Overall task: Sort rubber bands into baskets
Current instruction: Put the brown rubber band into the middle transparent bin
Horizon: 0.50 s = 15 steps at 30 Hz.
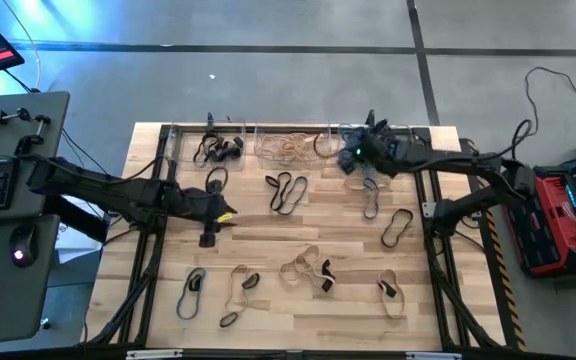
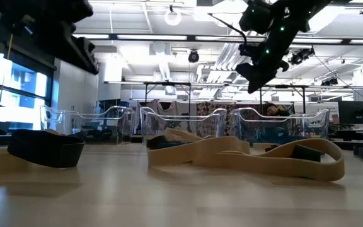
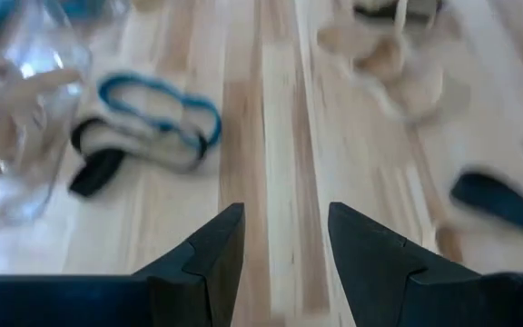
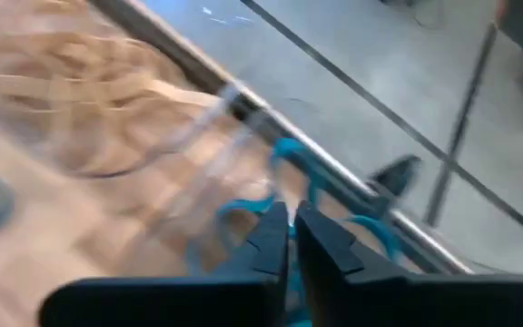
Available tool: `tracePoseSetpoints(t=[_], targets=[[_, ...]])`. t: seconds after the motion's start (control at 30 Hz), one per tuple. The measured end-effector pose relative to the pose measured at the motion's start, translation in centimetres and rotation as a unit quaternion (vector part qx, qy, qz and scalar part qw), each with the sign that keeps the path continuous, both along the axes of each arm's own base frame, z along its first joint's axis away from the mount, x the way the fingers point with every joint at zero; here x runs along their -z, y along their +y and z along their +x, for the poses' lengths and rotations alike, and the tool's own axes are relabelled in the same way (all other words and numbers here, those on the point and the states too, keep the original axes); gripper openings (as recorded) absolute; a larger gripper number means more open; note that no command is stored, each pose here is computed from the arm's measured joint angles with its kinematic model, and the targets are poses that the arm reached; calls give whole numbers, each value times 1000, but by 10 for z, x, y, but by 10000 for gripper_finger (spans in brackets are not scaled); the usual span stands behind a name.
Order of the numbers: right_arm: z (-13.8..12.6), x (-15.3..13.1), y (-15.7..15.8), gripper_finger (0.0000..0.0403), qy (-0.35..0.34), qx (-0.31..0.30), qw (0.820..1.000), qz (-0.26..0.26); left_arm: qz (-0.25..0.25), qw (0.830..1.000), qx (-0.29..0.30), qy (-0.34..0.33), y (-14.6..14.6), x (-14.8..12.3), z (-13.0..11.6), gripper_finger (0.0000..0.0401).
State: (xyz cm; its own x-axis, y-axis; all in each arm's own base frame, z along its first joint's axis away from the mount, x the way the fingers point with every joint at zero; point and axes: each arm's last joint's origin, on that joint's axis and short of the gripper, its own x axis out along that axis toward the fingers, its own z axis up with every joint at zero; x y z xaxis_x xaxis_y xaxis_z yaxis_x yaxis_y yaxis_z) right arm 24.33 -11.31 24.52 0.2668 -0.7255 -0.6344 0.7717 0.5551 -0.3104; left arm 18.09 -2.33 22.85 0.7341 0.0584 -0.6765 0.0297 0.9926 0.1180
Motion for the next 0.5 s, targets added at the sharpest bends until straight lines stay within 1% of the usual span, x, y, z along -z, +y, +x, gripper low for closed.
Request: tracePoseSetpoints(t=[0.03,0.13,0.2,0.37,0.43,0.5], targets=[[4,3,7,9,-7,-14,1000,-3,3,1000,2,16,0,1,-2,154],[12,11,31,22,-34,-49,998,3,11,998,8,58,-2,5,-5,154],[16,15,47,24,-50,-71,996,7,16,996,13,88,-4,10,-6,154],[25,18,85,9,-91,-120,989,-1,28,989,18,145,-7,26,0,154],[27,18,97,3,-104,-141,985,-3,43,985,10,167,-7,33,5,154],[29,15,108,1,-116,-156,981,-14,68,979,-4,191,-6,41,8,154]])
